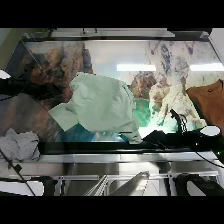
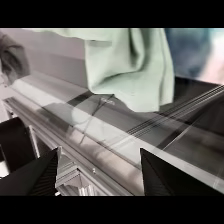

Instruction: Fold the shirts.

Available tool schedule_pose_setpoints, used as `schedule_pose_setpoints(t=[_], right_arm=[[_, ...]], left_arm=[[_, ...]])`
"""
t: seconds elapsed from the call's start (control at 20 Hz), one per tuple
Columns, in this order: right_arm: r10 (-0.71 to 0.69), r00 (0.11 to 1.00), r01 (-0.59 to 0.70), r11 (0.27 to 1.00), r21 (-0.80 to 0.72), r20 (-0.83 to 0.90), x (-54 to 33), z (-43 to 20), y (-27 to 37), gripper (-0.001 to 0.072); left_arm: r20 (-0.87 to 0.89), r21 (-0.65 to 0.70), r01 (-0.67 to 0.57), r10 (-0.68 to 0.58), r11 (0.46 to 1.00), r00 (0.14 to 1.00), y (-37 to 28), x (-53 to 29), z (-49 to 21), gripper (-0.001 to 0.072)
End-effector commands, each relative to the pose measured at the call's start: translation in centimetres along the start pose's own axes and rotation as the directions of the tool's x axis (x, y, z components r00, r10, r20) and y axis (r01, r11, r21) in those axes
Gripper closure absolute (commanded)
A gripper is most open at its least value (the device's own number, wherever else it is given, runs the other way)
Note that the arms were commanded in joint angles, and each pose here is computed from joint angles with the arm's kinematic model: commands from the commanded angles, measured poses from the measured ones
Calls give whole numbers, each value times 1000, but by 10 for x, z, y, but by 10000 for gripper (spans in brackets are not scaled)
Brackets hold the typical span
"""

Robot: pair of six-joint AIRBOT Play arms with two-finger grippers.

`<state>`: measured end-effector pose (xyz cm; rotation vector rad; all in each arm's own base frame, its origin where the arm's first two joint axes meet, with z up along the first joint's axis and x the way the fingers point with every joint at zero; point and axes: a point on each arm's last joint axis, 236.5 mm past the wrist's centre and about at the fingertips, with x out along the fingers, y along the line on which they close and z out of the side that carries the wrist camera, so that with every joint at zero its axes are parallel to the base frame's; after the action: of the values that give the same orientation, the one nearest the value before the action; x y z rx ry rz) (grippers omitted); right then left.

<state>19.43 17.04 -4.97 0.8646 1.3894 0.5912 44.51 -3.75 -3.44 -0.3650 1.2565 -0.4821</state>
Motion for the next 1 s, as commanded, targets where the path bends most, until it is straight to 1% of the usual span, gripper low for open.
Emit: schedule_pose_setpoints(t=[0.0, 0.1, 0.15, 0.25, 0.3, 0.45, 0.65, 0.7, 0.75, 0.8, 0.9, 0.95], right_arm=[[-74, 996, 74, 997, 11, 57, 2, 4, -23, 165], [-90, 992, 89, 996, 19, 93, 2, 13, -28, 166], [-95, 991, 91, 995, 41, 93, 3, 14, -30, 166], [-99, 993, 94, 993, 64, 70, 8, 11, -34, 167], [-106, 993, 102, 993, 65, 57, 13, 9, -36, 167], [-130, 990, 126, 989, 70, 56, 34, 11, -39, 168], [-158, 985, 146, 979, 144, 71, 59, 18, -50, 169], [-150, 986, 139, 980, 145, 71, 63, 21, -49, 201], [-136, 988, 125, 983, 134, 72, 67, 27, -46, 300], [-117, 990, 106, 986, 129, 76, 69, 34, -40, 385], [-52, 996, 46, 995, 87, 67, 71, 44, -17, 605], [-9, 998, 7, 999, 43, 55, 68, 48, 1, 639]], left_arm=[[-168, 52, 82, -72, 995, 983, -16, 42, -12, 5], [-285, 56, 141, -120, 988, 951, -28, 60, -31, 16], [-330, 54, 165, -138, 985, 934, -32, 67, -38, 114], [-380, 54, 192, -158, 980, 912, -36, 72, -43, 555], [-387, 59, 199, -161, 978, 908, -37, 71, -42, 693], [-372, 79, 205, -162, 976, 914, -39, 56, -29, 694], [-380, 74, 217, -174, 973, 909, -40, 44, -27, 694], [-384, 69, 219, -176, 973, 906, -39, 43, -28, 694], [-386, 62, 221, -181, 973, 905, -37, 40, -29, 694], [-390, 59, 223, -183, 973, 902, -37, 39, -30, 694], [-397, 48, 229, -192, 972, 898, -35, 35, -32, 694], [-400, 43, 232, -196, 972, 895, -34, 32, -34, 694]])
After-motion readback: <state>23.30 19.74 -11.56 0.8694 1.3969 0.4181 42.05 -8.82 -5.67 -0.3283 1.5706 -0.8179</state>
